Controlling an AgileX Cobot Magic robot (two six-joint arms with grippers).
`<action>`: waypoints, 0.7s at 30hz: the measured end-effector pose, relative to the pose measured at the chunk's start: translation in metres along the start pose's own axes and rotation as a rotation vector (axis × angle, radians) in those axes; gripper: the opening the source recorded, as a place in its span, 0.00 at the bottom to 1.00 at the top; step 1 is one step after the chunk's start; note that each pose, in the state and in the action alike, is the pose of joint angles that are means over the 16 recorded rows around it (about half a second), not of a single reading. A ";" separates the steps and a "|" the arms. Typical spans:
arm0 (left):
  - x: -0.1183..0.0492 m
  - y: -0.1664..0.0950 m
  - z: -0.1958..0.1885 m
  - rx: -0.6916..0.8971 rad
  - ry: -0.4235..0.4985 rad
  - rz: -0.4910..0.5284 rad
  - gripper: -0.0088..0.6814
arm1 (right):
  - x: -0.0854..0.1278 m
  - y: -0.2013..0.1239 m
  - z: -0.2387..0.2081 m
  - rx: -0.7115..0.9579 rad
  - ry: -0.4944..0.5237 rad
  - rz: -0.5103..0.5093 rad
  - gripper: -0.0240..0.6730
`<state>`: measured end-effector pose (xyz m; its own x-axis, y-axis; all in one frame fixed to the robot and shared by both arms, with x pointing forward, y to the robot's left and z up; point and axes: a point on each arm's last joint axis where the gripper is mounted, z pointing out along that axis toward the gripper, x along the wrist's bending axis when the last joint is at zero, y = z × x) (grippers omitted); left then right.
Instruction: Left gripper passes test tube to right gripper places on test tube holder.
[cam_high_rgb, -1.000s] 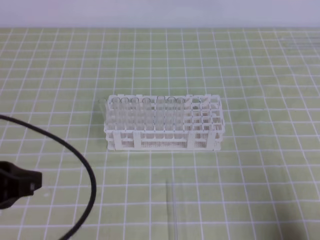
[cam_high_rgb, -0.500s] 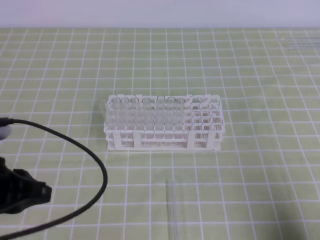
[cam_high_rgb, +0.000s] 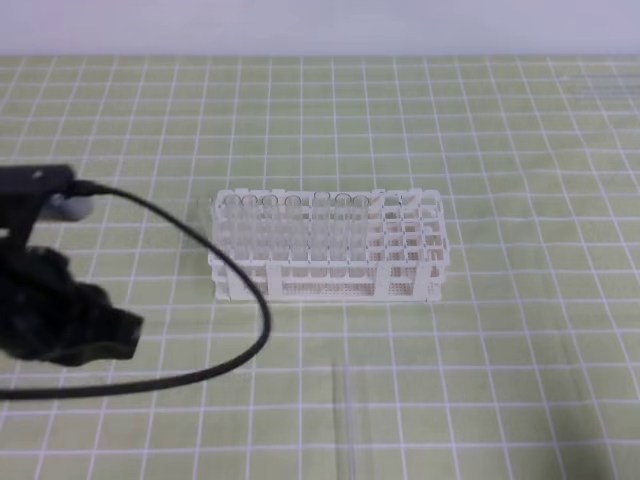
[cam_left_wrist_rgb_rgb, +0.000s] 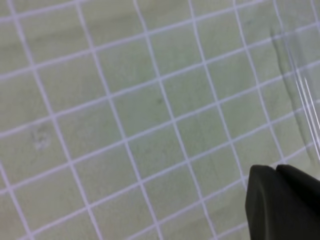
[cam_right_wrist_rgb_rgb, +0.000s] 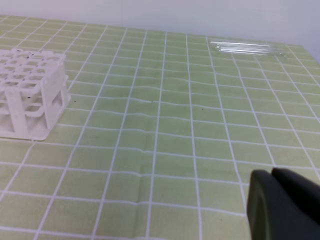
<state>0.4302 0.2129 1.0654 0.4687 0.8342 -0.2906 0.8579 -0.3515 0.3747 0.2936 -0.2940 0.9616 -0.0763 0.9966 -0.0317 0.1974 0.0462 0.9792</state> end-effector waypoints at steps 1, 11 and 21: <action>-0.005 0.005 0.002 0.015 0.004 0.022 0.01 | 0.000 0.000 0.000 0.000 0.000 0.000 0.01; -0.061 0.033 0.048 0.184 0.021 0.195 0.01 | 0.000 0.000 0.000 0.000 0.000 0.000 0.01; -0.098 0.030 0.098 0.328 0.052 0.162 0.02 | 0.000 0.000 0.000 0.000 0.000 0.000 0.01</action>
<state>0.4309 0.0793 1.0190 0.5996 0.7743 -0.2024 0.7995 -0.5910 0.1077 0.2936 -0.2940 0.9616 -0.0763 0.9966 -0.0317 0.1974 0.0462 0.9792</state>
